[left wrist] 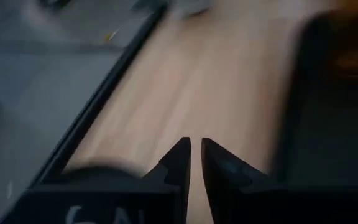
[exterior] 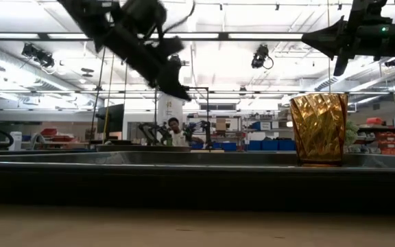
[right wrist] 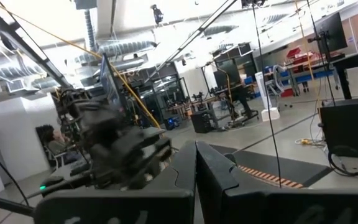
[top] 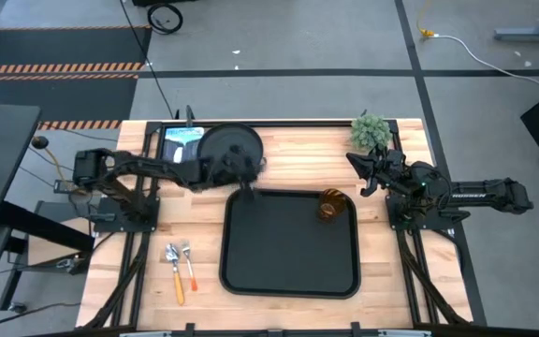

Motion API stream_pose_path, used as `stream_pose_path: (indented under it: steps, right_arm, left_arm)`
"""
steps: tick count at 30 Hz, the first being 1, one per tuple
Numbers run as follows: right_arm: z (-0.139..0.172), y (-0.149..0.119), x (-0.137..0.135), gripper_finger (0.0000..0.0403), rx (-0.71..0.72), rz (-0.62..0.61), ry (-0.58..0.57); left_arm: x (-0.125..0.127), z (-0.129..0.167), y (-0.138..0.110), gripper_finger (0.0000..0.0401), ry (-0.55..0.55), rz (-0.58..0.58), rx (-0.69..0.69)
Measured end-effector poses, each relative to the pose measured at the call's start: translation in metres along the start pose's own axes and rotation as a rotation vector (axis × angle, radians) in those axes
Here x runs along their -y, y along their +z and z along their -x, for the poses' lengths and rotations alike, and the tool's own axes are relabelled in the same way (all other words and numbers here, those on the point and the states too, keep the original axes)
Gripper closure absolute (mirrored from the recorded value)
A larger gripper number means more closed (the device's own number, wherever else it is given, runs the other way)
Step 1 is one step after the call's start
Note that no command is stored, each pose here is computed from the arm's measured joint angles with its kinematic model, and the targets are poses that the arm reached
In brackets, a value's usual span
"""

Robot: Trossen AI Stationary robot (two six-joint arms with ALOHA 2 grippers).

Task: Pick and place plate/cup/fork/spoon on tray
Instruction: Put the black plate on the bottom right of the black serving tray

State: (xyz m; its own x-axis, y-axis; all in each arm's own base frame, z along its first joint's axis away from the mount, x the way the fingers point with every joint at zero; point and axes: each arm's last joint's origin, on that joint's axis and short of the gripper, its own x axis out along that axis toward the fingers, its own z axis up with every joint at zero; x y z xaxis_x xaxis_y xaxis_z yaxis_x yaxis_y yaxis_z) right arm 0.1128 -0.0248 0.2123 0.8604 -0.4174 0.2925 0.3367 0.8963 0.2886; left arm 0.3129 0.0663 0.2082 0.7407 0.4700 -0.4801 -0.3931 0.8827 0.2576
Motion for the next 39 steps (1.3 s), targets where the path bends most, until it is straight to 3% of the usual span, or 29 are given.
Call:
stream_pose_path:
  steps: [5,12,16,26,34,39]
  right_arm:
    - [0.000,-0.001,0.000,0.0392,-0.007,-0.002,0.000]
    - [-0.002,-0.005,0.000,0.0392,-0.037,-0.002,-0.004]
    - [-0.004,-0.007,0.000,0.0392,-0.052,0.003,-0.008]
    - [-0.005,-0.009,0.000,0.0392,-0.056,0.004,-0.009]
    - [-0.006,-0.010,0.000,0.0392,-0.068,0.008,-0.011]
    - [-0.006,-0.010,0.000,0.0392,-0.068,0.008,-0.010]
  left_arm:
    - [-0.060,-0.010,-0.022,0.0352,0.147,0.238,-0.112]
    - [-0.155,-0.013,-0.062,0.0305,0.180,0.564,-0.211]
    - [-0.185,-0.003,-0.082,0.0271,0.256,0.647,-0.335]
    - [-0.194,0.012,-0.095,0.0205,0.325,0.704,-0.606]
    - [-0.179,0.020,-0.105,0.0210,0.308,0.756,-0.794]
    - [-0.173,0.021,-0.106,0.0220,0.319,0.763,-0.816]
